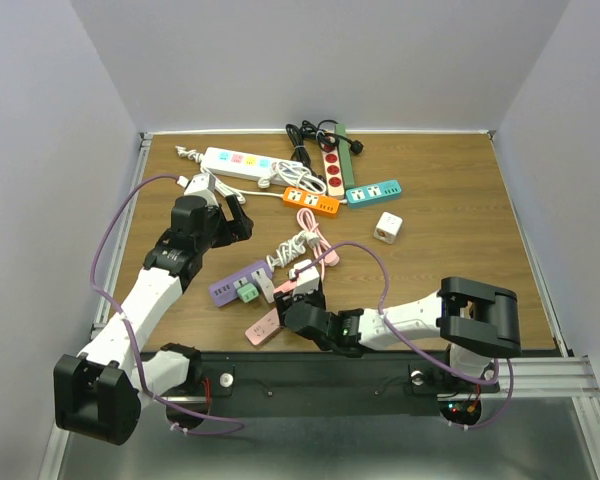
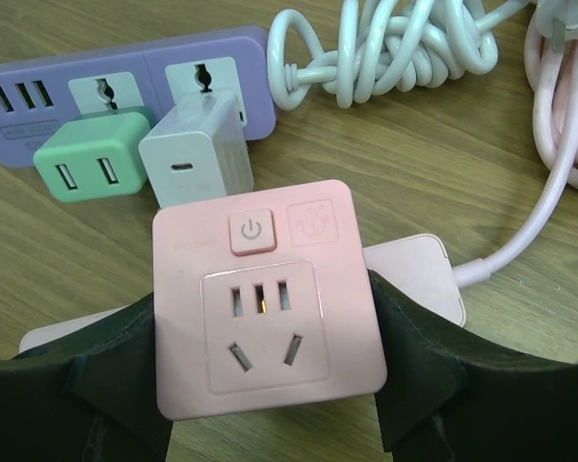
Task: Insert the plug
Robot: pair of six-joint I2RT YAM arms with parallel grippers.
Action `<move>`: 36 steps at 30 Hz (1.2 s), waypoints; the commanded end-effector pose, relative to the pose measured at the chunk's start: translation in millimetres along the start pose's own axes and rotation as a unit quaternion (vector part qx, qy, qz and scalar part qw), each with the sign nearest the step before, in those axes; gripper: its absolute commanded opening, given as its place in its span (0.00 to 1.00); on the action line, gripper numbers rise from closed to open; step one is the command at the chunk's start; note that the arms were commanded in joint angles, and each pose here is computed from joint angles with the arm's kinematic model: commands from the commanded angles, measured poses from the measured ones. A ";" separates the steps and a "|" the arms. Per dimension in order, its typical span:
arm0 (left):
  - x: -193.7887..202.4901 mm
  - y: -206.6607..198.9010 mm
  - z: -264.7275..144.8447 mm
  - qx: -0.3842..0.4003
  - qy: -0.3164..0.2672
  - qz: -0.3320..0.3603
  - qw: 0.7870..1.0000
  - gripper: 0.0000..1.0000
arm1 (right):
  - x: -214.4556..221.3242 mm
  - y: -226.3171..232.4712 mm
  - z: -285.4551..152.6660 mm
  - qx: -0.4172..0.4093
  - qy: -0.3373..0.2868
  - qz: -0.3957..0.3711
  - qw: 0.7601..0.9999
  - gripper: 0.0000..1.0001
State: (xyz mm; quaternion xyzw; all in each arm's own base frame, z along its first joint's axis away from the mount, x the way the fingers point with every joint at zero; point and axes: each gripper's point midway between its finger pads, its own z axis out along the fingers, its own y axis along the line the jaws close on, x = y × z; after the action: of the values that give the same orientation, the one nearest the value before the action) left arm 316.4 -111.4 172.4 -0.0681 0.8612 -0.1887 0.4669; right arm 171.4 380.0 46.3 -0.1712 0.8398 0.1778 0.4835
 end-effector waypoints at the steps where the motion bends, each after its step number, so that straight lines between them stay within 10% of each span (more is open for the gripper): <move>1: -2.4 -3.5 2.4 0.009 -0.011 0.000 1.000 0.94 | 213.3 -55.5 -93.5 0.001 0.407 -0.065 0.911 0.00; 36: -3.5 -3.3 5.3 0.010 -0.009 0.012 1.000 0.94 | 215.5 -14.6 -104.6 -0.008 0.446 -0.038 0.894 0.00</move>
State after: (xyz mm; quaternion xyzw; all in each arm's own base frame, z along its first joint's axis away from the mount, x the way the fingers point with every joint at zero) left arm 319.5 -112.1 161.4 -0.0667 0.8692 -0.1830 0.4544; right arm 153.7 382.5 33.4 -0.1873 0.8709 0.1543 0.4274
